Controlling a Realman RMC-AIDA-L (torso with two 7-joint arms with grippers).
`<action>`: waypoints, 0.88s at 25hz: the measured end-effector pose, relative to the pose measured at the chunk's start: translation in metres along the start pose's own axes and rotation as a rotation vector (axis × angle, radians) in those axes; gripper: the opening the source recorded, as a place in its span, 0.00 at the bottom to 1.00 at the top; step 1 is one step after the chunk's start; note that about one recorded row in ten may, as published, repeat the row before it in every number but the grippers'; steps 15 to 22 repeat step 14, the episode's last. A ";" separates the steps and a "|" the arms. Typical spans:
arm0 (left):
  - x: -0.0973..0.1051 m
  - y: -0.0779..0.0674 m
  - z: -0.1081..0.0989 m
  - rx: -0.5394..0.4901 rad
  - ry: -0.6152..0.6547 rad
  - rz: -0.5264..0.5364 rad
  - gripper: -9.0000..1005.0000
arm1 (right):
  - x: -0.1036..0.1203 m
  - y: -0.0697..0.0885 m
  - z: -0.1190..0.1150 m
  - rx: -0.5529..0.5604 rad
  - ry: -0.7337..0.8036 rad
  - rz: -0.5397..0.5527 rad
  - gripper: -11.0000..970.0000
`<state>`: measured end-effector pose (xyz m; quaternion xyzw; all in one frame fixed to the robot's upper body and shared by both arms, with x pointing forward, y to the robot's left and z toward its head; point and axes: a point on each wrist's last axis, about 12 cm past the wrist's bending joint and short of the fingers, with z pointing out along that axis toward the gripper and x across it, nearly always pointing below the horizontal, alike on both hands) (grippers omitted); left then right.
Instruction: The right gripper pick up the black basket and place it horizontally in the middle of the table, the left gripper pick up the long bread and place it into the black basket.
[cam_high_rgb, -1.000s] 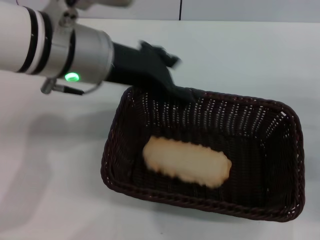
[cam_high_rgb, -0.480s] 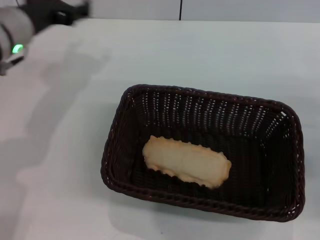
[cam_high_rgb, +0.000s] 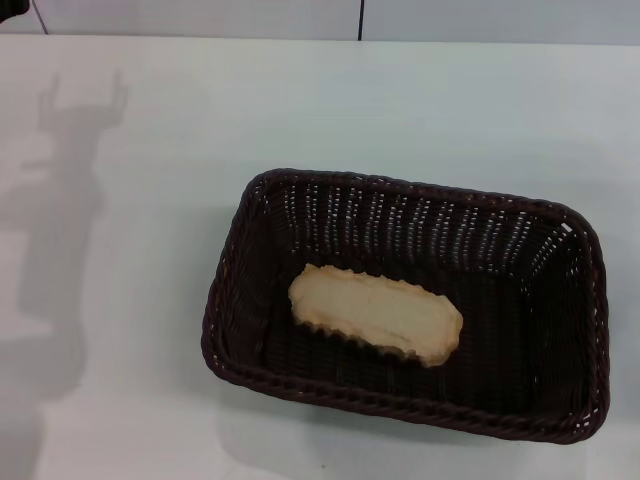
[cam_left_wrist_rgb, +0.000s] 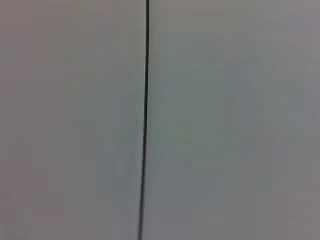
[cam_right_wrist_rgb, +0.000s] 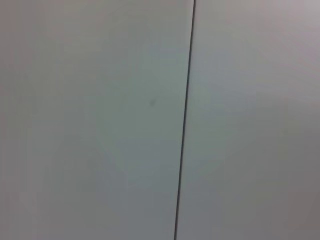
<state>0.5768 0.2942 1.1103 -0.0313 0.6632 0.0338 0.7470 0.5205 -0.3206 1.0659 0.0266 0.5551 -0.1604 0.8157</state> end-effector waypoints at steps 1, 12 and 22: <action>0.002 0.000 -0.002 0.019 -0.020 -0.031 0.86 | 0.000 0.001 0.001 -0.001 -0.002 0.001 0.41; 0.024 0.021 -0.014 0.143 -0.042 -0.249 0.86 | -0.004 0.005 0.007 0.003 -0.021 0.017 0.41; 0.025 0.021 -0.016 0.145 -0.044 -0.250 0.86 | -0.004 0.004 0.005 0.008 -0.020 0.018 0.41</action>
